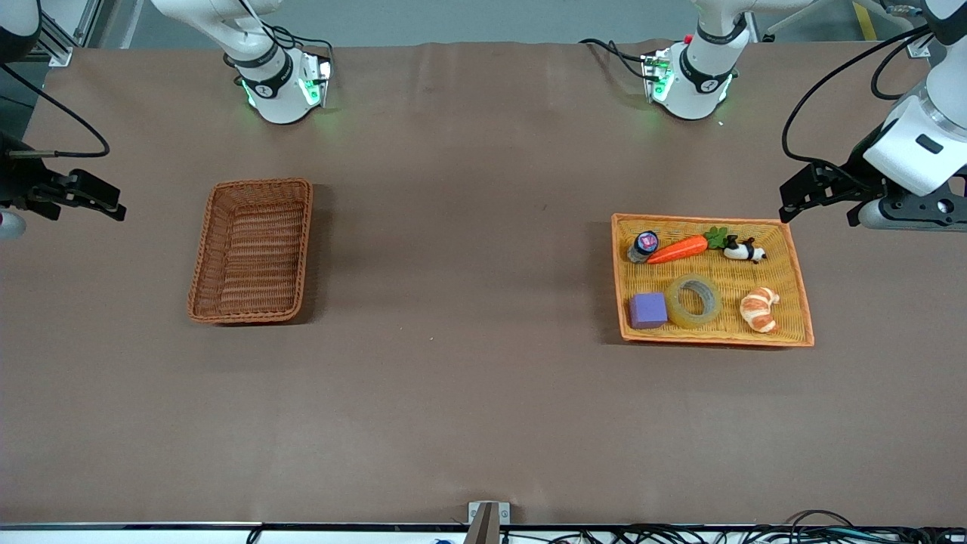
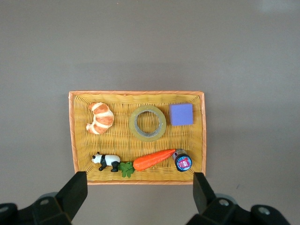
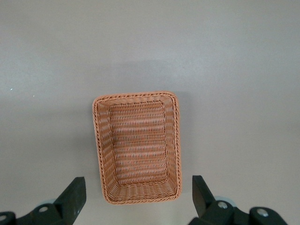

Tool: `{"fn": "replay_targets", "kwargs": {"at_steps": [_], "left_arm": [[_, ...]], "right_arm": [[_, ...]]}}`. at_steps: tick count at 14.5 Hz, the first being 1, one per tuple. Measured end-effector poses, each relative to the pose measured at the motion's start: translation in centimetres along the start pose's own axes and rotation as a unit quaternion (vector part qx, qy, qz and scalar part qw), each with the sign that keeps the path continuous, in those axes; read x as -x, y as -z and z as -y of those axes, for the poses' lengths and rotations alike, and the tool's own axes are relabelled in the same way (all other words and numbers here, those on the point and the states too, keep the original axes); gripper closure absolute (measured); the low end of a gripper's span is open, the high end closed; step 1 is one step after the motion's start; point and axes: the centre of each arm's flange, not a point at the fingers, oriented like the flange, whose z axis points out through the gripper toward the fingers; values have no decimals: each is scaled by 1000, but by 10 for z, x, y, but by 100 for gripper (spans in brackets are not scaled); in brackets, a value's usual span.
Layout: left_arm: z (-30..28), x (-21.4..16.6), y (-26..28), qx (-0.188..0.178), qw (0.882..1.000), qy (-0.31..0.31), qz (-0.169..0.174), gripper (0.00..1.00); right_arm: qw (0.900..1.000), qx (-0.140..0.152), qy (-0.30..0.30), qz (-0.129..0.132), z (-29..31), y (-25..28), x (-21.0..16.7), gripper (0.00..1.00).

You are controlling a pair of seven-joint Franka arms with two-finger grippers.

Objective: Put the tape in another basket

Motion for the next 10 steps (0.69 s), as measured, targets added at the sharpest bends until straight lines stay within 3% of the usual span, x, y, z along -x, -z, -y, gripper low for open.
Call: {"fn": "replay_targets", "kwargs": {"at_steps": [10], "left_arm": [[-1,-1,1,0,1000,13,-2,0]], "right_arm": [[1000,0,-1,0,-1,0,0,0]]}}
